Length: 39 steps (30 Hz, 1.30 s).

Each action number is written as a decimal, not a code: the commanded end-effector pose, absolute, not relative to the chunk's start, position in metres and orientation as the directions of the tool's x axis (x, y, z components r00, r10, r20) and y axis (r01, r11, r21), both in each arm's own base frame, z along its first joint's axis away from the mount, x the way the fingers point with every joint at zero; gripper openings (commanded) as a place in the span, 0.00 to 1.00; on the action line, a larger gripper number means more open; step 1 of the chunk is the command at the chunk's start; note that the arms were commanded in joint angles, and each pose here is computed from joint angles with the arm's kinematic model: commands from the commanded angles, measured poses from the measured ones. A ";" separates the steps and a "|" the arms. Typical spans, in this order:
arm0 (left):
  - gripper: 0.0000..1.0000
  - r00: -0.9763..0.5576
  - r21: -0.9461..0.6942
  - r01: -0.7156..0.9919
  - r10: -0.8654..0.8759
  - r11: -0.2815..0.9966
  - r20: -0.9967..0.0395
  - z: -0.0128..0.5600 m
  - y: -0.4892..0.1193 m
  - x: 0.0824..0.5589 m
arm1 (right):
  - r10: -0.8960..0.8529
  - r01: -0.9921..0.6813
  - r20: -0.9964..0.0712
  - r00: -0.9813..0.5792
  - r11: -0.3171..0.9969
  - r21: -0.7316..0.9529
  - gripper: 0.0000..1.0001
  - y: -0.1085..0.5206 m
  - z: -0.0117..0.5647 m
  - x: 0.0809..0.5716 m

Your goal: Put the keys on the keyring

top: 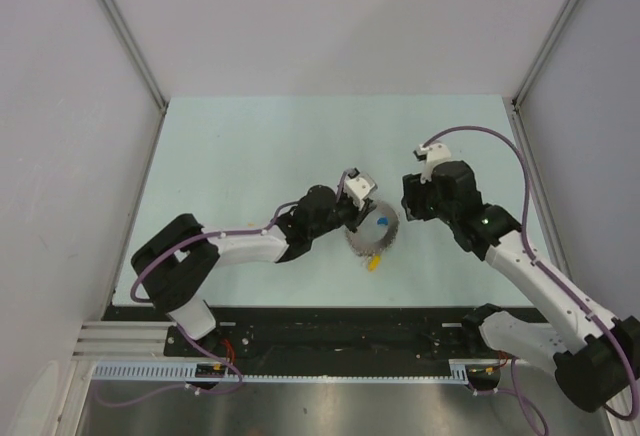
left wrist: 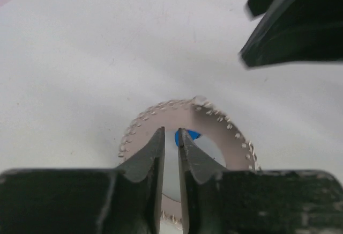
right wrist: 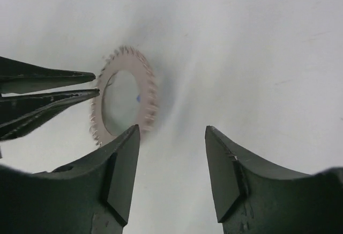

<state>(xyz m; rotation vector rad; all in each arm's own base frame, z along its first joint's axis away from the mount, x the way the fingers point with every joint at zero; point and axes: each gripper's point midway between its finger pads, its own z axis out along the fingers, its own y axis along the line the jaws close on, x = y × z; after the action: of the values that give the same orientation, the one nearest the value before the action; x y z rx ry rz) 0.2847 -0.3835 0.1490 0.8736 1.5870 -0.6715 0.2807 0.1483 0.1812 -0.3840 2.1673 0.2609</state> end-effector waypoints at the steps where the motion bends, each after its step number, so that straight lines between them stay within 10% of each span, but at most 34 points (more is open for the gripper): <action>1: 0.25 -0.197 -0.031 0.772 0.193 0.635 -0.961 0.143 -0.383 0.308 | -0.038 -0.179 -0.865 -0.500 0.982 0.060 0.62 0.111 0.207 0.286; 4: 0.44 -0.237 -0.077 0.743 0.153 0.665 -0.959 0.154 -0.379 0.321 | 0.017 -0.097 -0.885 -0.465 0.993 0.070 0.69 0.090 0.216 0.280; 5: 0.65 -0.270 -0.109 0.687 0.114 0.718 -0.956 0.165 -0.366 0.337 | 0.054 -0.027 -0.903 -0.427 0.997 0.072 0.73 0.074 0.226 0.276; 14: 1.00 -0.412 -0.344 0.397 -0.170 0.851 -0.895 0.219 -0.255 0.369 | 0.198 0.203 -0.959 -0.200 0.966 0.157 1.00 0.018 0.269 0.245; 20: 1.00 -0.427 -0.375 0.110 -0.297 0.920 -0.854 0.239 -0.166 0.355 | 0.252 0.201 -0.966 -0.062 0.951 0.235 1.00 0.001 0.285 0.218; 39: 1.00 0.009 -0.273 -0.018 -0.273 0.962 -0.962 0.300 -0.038 0.236 | 0.308 0.209 -0.949 0.064 0.926 0.315 1.00 -0.024 0.297 0.179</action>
<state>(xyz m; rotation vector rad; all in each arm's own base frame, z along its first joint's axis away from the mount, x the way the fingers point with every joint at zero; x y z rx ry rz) 0.2392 -0.0539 0.3192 -0.2123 1.5443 -0.2923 0.1788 -0.0226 0.2998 0.4127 1.5164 0.0806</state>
